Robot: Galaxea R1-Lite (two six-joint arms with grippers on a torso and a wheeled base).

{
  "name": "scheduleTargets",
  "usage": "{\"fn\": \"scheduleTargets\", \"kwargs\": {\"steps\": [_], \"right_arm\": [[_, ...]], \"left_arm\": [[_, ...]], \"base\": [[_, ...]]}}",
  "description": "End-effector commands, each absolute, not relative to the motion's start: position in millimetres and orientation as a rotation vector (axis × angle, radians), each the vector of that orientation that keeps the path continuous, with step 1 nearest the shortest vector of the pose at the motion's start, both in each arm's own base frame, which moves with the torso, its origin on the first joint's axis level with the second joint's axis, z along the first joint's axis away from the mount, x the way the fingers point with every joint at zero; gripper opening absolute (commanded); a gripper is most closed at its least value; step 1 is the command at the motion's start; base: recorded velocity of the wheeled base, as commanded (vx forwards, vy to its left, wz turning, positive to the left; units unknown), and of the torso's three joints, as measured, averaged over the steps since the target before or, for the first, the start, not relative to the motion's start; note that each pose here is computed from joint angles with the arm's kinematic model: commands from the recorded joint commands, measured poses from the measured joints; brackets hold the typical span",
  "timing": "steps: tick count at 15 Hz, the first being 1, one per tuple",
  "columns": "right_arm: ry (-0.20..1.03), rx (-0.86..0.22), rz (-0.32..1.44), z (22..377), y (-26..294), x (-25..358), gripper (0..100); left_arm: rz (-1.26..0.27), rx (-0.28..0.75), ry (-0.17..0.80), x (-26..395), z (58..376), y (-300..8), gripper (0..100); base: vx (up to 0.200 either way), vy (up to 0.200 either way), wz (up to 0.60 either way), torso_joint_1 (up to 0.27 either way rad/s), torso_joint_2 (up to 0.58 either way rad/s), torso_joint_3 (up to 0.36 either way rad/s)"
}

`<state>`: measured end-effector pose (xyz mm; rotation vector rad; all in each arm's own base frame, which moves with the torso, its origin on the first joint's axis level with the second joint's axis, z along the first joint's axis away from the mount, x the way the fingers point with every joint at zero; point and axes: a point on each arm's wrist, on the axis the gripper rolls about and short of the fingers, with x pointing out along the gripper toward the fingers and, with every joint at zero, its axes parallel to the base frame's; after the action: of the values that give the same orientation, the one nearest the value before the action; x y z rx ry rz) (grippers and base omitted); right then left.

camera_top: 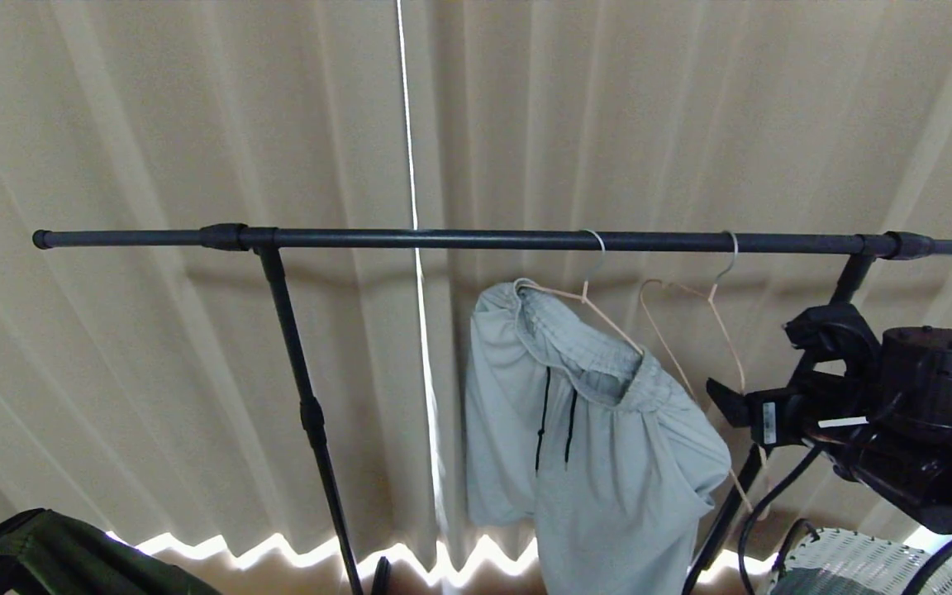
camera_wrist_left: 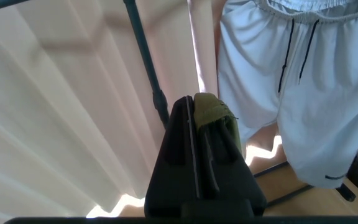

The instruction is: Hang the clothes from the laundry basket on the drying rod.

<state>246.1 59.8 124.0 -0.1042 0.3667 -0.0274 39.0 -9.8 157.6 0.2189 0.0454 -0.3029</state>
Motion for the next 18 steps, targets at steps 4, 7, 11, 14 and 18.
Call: {"fn": "scheduleTargets", "kwargs": {"steps": [4, 7, 11, 14, 18], "right_arm": [[0.422, -0.103, -0.009, 129.2, 73.5, 271.8, 100], [0.458, -0.075, -0.012, 120.5, 77.5, 272.3, 100], [0.466, -0.058, -0.014, 118.2, 79.3, 271.0, 100], [0.469, -0.058, -0.018, 117.4, 78.4, 271.1, 100], [0.463, -0.058, -0.018, 118.9, 78.6, 271.8, 0]], "left_arm": [[-0.305, 0.219, 0.046, 39.2, 157.7, -9.9, 0], [-0.305, 0.219, 0.044, 39.0, 157.8, -9.9, 0], [-0.305, 0.219, 0.044, 39.0, 157.8, -9.9, 0], [-0.305, 0.219, 0.044, 39.0, 157.8, -9.9, 0], [-0.305, 0.218, 0.046, 39.2, 157.7, -9.9, 0]], "base": [[0.000, 0.000, 0.00, 0.000, 0.00, 0.000], [0.000, 0.000, 0.00, 0.000, 0.00, 0.000], [0.000, 0.000, 0.00, 0.000, 0.00, 0.000], [0.000, 0.000, 0.00, 0.000, 0.00, 0.000], [0.000, 0.000, 0.00, 0.000, 0.00, 0.000]]}}
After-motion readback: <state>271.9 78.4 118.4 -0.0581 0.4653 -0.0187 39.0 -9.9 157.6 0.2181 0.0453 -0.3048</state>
